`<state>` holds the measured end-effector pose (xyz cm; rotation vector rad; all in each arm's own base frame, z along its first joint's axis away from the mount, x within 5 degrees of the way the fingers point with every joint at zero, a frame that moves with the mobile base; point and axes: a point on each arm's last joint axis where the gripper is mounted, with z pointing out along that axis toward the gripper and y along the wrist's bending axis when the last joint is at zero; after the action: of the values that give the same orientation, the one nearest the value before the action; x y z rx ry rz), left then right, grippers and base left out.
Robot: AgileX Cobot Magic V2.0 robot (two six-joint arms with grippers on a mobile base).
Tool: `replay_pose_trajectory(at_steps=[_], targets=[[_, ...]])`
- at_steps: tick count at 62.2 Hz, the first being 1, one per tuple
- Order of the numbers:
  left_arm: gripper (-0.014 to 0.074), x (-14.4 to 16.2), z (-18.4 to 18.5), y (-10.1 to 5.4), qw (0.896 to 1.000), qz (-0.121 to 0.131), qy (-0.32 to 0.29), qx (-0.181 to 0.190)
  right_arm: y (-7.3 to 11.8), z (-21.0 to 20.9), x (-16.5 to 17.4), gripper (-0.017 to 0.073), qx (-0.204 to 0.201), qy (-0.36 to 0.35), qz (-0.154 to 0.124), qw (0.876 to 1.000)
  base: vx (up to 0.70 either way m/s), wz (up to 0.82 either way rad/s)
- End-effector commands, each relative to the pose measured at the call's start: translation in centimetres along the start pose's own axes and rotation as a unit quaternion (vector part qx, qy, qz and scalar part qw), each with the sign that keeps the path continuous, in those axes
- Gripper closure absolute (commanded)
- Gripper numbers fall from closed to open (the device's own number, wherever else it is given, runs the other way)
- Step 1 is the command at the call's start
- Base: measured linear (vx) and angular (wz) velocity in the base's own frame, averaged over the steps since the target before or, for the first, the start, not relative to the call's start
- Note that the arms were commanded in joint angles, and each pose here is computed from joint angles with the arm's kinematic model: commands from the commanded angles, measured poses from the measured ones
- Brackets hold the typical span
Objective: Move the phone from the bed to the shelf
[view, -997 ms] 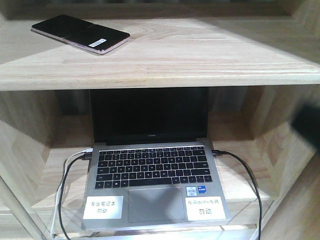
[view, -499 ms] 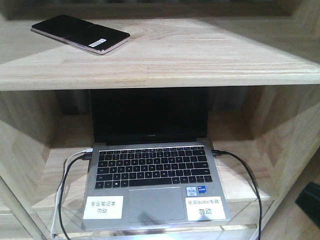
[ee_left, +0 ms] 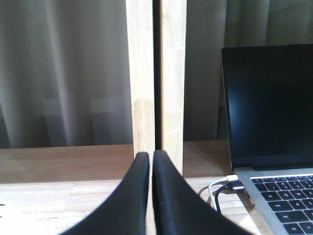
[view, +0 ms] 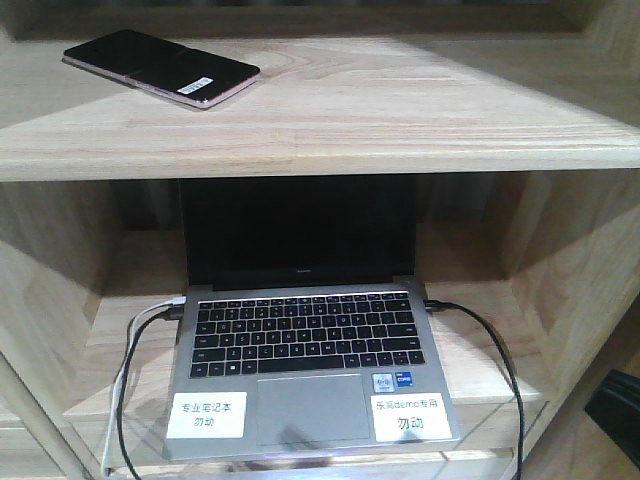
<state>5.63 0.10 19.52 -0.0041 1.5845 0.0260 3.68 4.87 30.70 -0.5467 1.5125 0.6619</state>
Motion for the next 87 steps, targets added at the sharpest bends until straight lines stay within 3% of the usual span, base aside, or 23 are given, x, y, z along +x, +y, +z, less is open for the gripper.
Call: replay_pose_trajectory(at_steps=[1, 32, 57, 87], targets=[[0.0592, -1.5, -0.2, 0.1, 0.999, -0.009, -0.052, -0.003, -0.1, -0.1, -1.1, 0.0564, 0.012, -0.026, 0.008, 1.000, 0.00, 0.00], [0.0592, -1.5, -0.2, 0.1, 0.999, -0.009, -0.052, -0.003, -0.5, -0.1, -1.2, 0.0564, 0.029, -0.030, 0.006, 0.999, 0.00, 0.00], [0.0592, -1.5, -0.2, 0.1, 0.999, -0.009, -0.052, -0.003, -2.0, -0.3, -0.5, 0.0564, 0.117, 0.004, 0.034, 0.993, 0.00, 0.00], [0.0592, -1.5, -0.2, 0.1, 0.999, -0.009, -0.052, -0.003, -2.5, -0.4, -0.4, 0.0564, 0.152, 0.020, -0.028, 0.988, 0.00, 0.00]])
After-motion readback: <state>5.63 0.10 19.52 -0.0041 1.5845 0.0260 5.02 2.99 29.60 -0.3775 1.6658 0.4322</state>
